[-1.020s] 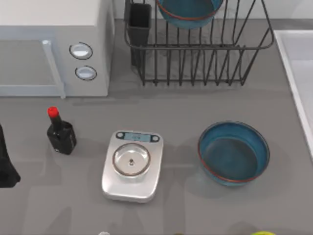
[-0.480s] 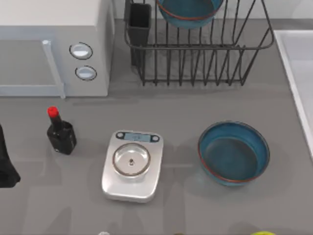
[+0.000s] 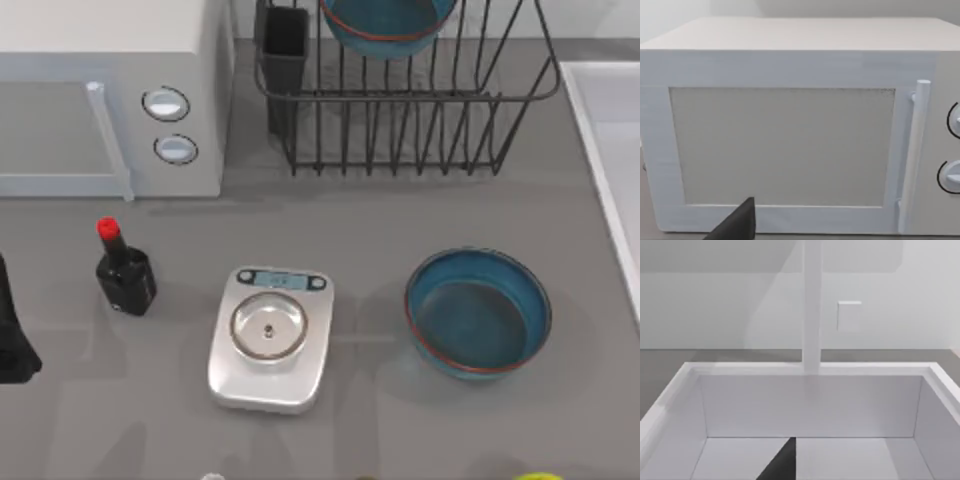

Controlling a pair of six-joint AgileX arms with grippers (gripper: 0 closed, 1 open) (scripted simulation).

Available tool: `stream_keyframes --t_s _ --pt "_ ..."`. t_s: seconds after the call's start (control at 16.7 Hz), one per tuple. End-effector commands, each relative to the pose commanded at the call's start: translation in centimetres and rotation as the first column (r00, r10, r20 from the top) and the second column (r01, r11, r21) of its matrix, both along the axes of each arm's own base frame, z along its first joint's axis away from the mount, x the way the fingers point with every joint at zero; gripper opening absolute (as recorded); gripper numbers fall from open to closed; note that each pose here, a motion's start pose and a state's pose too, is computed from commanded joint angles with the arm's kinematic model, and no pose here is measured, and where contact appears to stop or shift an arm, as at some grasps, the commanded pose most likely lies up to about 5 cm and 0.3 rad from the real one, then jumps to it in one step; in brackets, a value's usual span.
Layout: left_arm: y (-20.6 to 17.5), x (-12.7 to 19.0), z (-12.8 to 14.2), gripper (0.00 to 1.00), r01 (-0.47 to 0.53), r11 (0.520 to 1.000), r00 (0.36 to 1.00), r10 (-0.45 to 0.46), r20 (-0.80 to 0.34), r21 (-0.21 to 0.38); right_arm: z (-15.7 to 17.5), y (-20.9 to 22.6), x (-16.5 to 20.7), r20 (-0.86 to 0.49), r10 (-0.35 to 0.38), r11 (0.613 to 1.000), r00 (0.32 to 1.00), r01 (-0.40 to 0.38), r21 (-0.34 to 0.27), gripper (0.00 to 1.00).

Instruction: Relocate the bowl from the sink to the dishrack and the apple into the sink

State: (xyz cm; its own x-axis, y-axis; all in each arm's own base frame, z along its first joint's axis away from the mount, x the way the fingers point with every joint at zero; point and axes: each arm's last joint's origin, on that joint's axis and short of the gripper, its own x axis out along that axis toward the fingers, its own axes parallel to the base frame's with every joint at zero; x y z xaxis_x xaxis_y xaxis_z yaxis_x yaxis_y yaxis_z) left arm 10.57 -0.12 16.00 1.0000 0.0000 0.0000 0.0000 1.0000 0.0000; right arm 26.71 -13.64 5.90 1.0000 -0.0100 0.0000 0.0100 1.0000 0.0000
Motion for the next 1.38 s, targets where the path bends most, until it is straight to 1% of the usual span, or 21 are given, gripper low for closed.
stream_keyframes --t_s 0.06,0.6,0.78,1.02,1.38 --pt "0.0 0.0 0.0 1.00 0.000 1.000 1.000 0.000 0.000 0.000 0.0 0.0 0.0 0.000 0.000 1.000 1.000 0.000 0.000 1.00" --pt "0.0 0.0 0.0 1.00 0.000 1.000 1.000 0.000 0.000 0.000 0.0 0.0 0.0 0.001 0.000 1.000 1.000 0.000 0.000 1.00" --pt "0.0 0.0 0.0 1.00 0.000 1.000 1.000 0.000 0.000 0.000 0.7 0.2 0.1 0.001 -0.003 1.000 1.000 0.003 -0.001 1.00" --pt "0.0 0.0 0.0 1.00 0.000 1.000 1.000 0.000 0.000 0.000 3.2 1.3 0.0 -0.004 -0.003 1.000 1.000 0.003 -0.001 1.00" --pt "0.0 0.0 0.0 1.00 0.000 1.000 1.000 0.000 0.000 0.000 8.6 4.6 -1.5 -0.004 0.000 1.000 1.000 0.000 -0.005 1.00"
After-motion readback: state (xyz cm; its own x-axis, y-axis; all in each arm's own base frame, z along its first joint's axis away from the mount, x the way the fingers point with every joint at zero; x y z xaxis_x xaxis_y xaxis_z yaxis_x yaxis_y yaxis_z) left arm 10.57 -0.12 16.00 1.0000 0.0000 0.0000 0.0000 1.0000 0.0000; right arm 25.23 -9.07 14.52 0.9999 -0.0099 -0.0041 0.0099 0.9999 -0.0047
